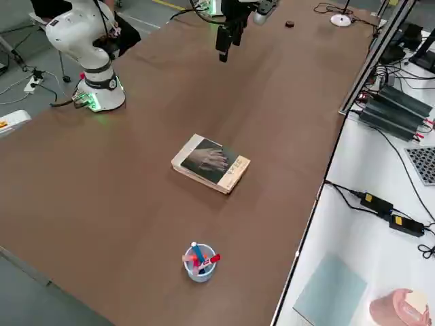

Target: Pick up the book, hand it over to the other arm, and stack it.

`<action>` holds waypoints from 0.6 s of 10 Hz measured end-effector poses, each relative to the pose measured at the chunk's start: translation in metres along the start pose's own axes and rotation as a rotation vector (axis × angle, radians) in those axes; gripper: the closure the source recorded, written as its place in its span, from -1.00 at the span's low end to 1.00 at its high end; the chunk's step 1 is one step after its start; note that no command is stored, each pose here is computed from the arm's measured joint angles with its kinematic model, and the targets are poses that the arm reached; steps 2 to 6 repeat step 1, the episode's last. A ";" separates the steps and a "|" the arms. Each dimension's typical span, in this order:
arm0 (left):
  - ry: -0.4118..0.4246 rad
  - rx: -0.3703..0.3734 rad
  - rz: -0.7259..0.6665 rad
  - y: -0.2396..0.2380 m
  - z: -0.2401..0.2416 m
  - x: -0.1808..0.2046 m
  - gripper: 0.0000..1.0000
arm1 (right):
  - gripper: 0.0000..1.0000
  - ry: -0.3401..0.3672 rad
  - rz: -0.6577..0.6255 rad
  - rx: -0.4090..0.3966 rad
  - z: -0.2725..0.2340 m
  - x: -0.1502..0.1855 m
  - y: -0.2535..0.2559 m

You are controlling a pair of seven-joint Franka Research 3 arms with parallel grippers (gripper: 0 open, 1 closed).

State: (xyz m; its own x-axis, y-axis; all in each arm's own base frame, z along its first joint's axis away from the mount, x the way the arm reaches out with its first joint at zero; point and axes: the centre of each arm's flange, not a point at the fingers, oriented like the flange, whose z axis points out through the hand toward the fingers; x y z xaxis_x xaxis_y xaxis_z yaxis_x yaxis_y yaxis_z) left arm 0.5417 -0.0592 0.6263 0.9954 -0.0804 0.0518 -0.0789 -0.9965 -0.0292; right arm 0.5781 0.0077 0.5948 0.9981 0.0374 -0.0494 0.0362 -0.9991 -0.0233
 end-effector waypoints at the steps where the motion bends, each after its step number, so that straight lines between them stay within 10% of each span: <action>1: 0.000 0.000 0.000 0.000 0.000 0.000 -0.99 | -1.00 -0.006 -0.004 -0.003 0.000 -0.001 -0.002; 6: 0.000 0.000 0.000 0.000 0.000 0.000 -0.99 | -1.00 -0.006 -0.004 -0.003 0.000 -0.001 -0.002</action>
